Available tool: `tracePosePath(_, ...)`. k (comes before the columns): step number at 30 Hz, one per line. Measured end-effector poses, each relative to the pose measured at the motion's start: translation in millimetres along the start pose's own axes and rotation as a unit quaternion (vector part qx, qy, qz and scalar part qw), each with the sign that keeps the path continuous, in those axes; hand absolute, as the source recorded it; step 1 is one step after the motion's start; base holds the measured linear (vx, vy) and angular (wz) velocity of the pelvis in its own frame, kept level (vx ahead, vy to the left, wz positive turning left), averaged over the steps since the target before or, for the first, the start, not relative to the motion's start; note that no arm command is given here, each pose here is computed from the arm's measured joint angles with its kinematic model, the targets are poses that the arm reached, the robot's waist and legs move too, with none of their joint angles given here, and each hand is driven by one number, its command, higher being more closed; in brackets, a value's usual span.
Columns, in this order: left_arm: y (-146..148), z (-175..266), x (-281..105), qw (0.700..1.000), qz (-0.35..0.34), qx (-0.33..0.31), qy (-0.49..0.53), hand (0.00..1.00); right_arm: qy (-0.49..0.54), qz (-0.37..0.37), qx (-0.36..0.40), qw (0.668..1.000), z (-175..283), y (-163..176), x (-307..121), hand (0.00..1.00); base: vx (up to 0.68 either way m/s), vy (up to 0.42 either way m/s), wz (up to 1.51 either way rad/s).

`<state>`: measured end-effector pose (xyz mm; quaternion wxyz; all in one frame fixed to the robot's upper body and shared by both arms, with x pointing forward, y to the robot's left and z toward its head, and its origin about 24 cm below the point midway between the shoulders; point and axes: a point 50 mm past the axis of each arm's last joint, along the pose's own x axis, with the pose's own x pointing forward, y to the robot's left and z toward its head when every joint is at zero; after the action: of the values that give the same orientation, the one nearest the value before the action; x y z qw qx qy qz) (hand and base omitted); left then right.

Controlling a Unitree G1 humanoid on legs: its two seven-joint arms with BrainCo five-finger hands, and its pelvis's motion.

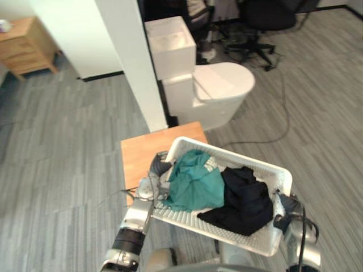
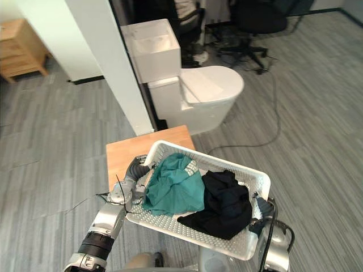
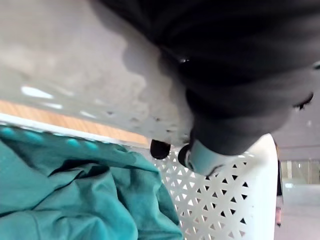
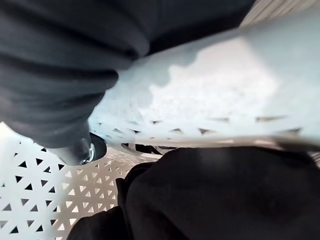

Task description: Pick up the laundry basket with both hands and put the clothes into the washing machine.

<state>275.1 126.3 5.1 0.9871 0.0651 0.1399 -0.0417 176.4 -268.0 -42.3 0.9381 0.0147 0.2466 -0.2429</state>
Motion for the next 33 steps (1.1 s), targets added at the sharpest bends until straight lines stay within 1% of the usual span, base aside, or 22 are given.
tracePosePath(4, 2.9, 6.5, 4.2, 1.000, 0.010, -0.006, -0.011, 1.00, -0.024, 0.002, 0.006, 1.000, 7.7, 5.8, 0.1, 1.00, -0.19, 0.208, -1.09)
tracePosePath(7, 12.3, 5.1, 3.7, 1.000, 0.026, 0.004, -0.009, 1.00, -0.014, 0.021, 0.003, 1.000, 3.7, 16.5, 2.7, 1.00, -0.13, 0.114, -1.33)
tracePosePath(10, 26.8, 2.4, 2.1, 0.999, 0.044, 0.012, -0.004, 1.00, 0.004, 0.052, 0.001, 0.999, 1.2, 36.5, 12.1, 1.00, -0.05, -0.019, -1.38)
tracePosePath(13, 35.4, 3.1, 2.3, 0.998, 0.058, 0.017, -0.003, 1.00, 0.012, 0.069, -0.011, 0.997, 6.1, 46.9, 23.5, 1.00, -0.06, -0.161, -1.43)
tracePosePath(20, 33.6, 5.5, 3.5, 0.998, 0.060, 0.015, -0.009, 1.00, 0.000, 0.077, -0.034, 0.996, 12.3, 44.6, 26.9, 1.00, 0.04, -0.200, -1.20)
tracePosePath(23, 37.4, -7.2, 0.8, 0.997, 0.072, 0.015, 0.015, 1.00, 0.007, 0.086, -0.045, 0.995, 7.5, 49.1, 24.5, 1.00, 0.14, -0.126, -1.36)
tracePosePath(26, 32.5, -11.6, -4.9, 0.997, 0.077, 0.004, 0.006, 1.00, 0.001, 0.083, -0.053, 0.995, 10.9, 51.1, 25.6, 1.00, 0.13, 0.075, -1.45)
tracePosePath(29, 35.2, -10.3, -11.3, 0.996, 0.092, 0.000, -0.005, 1.00, -0.014, 0.091, -0.061, 0.994, 17.0, 56.5, 26.5, 1.00, 0.06, 0.187, -1.80)
tracePosePath(31, 35.3, -7.6, -11.8, 0.996, 0.093, 0.002, -0.012, 1.00, -0.015, 0.085, -0.048, 0.995, 16.8, 60.3, 24.6, 1.00, 0.07, 0.181, -0.89)
tracePosePath(33, 30.8, -2.8, -12.1, 0.995, 0.094, -0.002, -0.022, 1.00, -0.028, 0.076, -0.046, 0.996, 22.9, 56.7, 24.5, 1.00, 0.04, 0.162, -0.27)
